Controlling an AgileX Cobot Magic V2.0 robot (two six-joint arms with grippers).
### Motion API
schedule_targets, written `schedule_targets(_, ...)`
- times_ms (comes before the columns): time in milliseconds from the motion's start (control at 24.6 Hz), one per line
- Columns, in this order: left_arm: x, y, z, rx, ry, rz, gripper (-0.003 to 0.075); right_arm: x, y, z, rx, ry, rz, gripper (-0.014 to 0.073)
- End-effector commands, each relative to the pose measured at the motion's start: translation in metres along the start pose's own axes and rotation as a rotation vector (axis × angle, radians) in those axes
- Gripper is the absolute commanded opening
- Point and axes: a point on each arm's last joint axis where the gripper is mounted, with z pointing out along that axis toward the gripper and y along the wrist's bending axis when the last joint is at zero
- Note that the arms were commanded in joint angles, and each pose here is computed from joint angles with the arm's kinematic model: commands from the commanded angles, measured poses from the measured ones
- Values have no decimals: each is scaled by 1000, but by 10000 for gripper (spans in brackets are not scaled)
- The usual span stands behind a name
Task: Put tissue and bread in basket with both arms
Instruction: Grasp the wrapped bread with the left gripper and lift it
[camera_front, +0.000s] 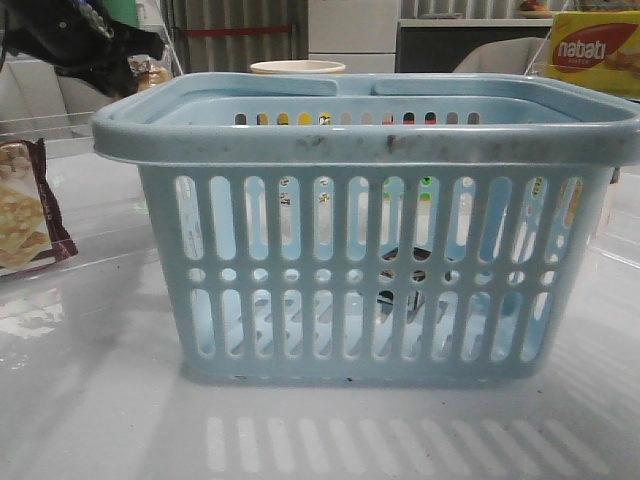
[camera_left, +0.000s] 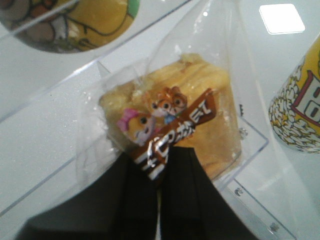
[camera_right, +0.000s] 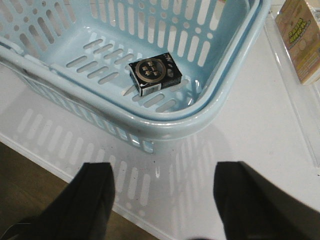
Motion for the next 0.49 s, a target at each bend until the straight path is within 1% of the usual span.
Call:
schedule_targets(0, -53, -7, -78, 7, -220, 8, 91, -13, -1, -7, 12, -95, -10, 528)
schedule_targets(81, -60, -12, -105, 14, -225, 41, 91, -13, -1, -7, 12, -95, -10, 528)
schedule_targets(203, -64, -25, -146, 48, -204, 104, 91, -13, -1, -7, 12, -95, -10, 528)
schedule_targets(284, -63, -37, -171, 89, -204, 143, 91, -13, -1, -7, 12, -95, -10, 528)
schedule_targets(406, -54, -64, -208, 180, -281, 145, 91, -13, -1, -7, 12, -95, -10, 528)
schedule_targets(446, -47, -74, -214, 199, -290, 171, 91, -13, -1, -7, 12, -95, -10, 528)
